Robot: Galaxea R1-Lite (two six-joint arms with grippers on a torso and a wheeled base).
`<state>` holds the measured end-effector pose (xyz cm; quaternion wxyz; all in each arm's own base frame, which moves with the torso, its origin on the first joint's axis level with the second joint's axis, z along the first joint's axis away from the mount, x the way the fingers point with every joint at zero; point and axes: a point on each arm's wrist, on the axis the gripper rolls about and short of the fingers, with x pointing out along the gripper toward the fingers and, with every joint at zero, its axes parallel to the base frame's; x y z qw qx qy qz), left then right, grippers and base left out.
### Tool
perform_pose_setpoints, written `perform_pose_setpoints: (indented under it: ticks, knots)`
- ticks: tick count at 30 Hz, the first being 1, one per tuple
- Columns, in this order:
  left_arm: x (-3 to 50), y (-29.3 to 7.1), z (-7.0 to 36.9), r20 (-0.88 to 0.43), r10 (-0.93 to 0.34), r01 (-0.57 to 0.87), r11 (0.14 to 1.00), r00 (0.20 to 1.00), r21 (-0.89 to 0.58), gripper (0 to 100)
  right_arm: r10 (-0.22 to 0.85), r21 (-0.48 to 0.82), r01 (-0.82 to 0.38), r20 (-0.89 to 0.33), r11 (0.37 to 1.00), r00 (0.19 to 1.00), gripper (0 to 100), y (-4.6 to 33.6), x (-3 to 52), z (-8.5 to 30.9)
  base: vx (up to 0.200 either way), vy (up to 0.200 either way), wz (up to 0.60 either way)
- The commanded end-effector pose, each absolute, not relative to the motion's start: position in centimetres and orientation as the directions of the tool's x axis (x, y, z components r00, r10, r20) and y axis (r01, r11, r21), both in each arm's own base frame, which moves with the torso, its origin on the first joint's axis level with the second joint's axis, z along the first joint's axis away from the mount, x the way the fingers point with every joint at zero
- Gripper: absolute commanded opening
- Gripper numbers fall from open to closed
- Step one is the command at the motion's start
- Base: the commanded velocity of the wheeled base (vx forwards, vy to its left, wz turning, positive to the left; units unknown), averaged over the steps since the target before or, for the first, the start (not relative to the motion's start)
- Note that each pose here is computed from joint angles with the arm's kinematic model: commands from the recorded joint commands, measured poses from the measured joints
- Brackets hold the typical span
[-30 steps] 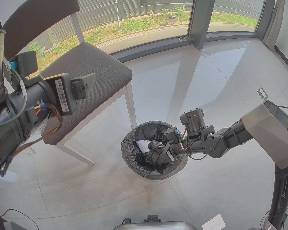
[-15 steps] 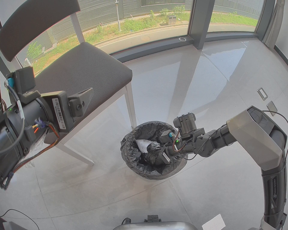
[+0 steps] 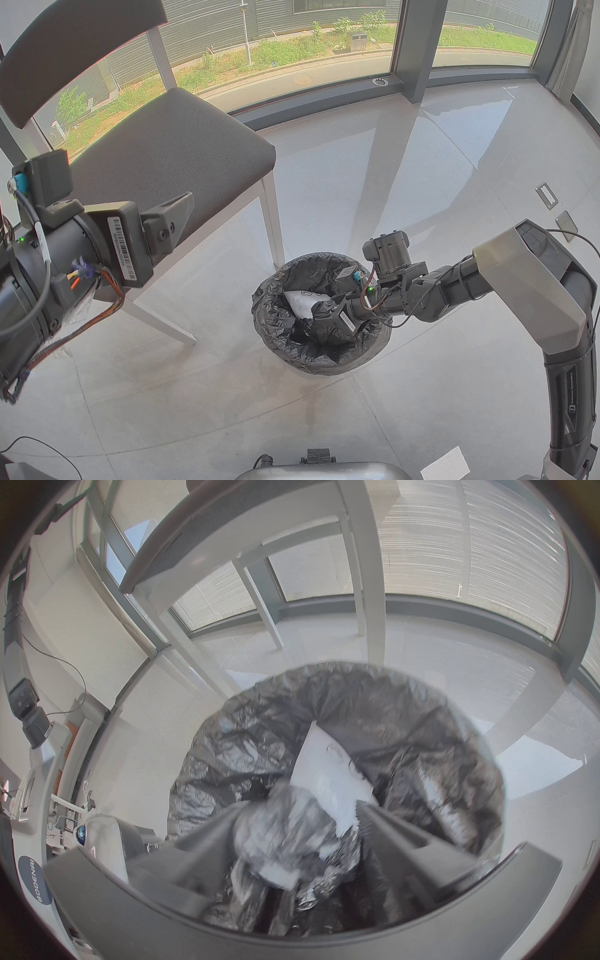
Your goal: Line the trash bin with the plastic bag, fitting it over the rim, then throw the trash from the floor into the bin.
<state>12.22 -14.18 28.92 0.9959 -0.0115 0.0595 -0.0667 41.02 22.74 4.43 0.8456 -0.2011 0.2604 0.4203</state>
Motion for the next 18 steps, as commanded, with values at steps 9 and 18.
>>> perform_pose_setpoints:
  ticks: [9,18]
  knots:
    - [12.4,-14.4,28.2,-0.116,-0.133,0.13,0.991,0.984,-0.031,100,0.651,-0.19,-0.794,-0.48,0.578,0.589,100,22.7,39.1,12.5,0.0,0.0,0.0]
    - [10.9,-12.1,24.1,-0.245,-0.11,0.14,0.984,0.963,0.111,100,0.509,-0.256,-0.625,-0.397,0.738,0.764,100,18.6,32.8,20.3,0.0,0.0,0.0]
